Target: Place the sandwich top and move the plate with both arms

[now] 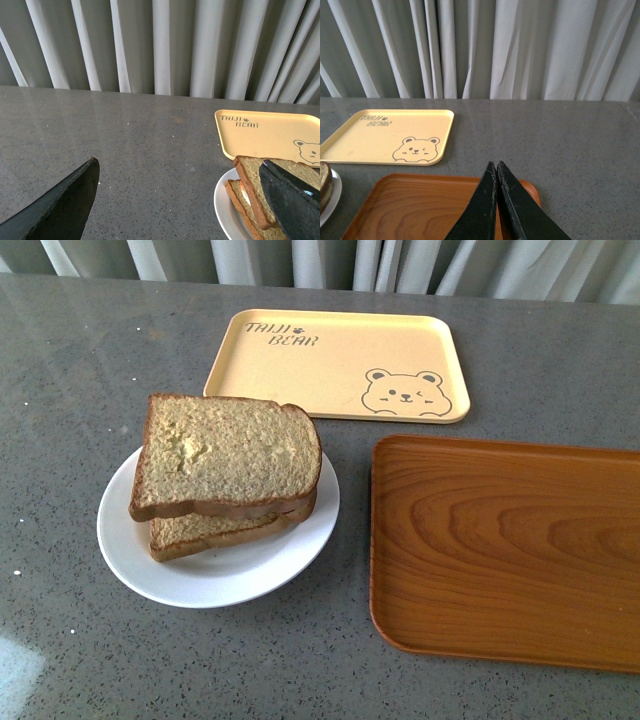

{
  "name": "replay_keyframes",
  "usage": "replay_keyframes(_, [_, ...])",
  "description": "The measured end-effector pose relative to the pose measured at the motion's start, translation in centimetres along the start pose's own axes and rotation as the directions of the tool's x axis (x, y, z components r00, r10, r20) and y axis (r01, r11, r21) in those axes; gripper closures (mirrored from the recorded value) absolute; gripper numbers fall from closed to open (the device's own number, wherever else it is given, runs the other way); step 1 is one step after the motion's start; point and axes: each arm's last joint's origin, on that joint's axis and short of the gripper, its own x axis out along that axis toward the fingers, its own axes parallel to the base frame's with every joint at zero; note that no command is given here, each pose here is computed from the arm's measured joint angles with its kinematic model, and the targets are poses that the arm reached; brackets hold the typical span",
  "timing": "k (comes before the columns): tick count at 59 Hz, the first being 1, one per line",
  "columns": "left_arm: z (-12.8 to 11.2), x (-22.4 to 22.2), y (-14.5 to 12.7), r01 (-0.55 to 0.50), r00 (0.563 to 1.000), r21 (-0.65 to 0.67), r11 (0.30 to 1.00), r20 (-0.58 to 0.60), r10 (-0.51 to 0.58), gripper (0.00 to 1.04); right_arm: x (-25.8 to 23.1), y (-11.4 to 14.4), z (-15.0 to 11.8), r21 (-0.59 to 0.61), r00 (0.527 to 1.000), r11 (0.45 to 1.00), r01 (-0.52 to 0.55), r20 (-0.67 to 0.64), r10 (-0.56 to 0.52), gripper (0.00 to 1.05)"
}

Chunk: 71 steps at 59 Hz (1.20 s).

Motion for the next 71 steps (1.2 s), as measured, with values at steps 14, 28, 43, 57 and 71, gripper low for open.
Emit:
replay_keyframes(14, [0.0, 0.0, 0.0, 0.0, 1.0, 0.0, 1.0, 0.0, 0.0, 0.09, -0.4, 0.0, 0.0, 0.0, 1.0, 1.0, 0.0, -0.001, 0.0, 1.03])
replay_keyframes(28, [0.0, 0.0, 0.0, 0.0, 1.0, 0.0, 1.0, 0.0, 0.0, 0.09, -1.6, 0.0, -0.3, 0.0, 1.0, 1.0, -0.002, -0.006, 0.002, 1.03])
replay_keyframes(43, [0.0, 0.0, 0.0, 0.0, 1.0, 0.0, 1.0, 0.0, 0.0, 0.09, -1.6, 0.0, -0.3, -0.002, 1.0, 1.0, -0.002, -0.005, 0.002, 0.95])
replay_keyframes(57, [-0.2, 0.1, 0.0, 0.129, 0.984, -0.111, 0.985, -0.108, -0.141, 0.09, -1.6, 0.0, -0.3, -0.002, 1.0, 1.0, 0.0, -0.005, 0.0, 0.56])
replay_keyframes(71, [-1.0, 3.4, 1.6, 0.22, 0.906, -0.538, 0.813, -0.196, -0.376, 0.09, -1.6, 0.0, -0.3, -0.002, 1.0, 1.0, -0.003, -0.005, 0.003, 0.12])
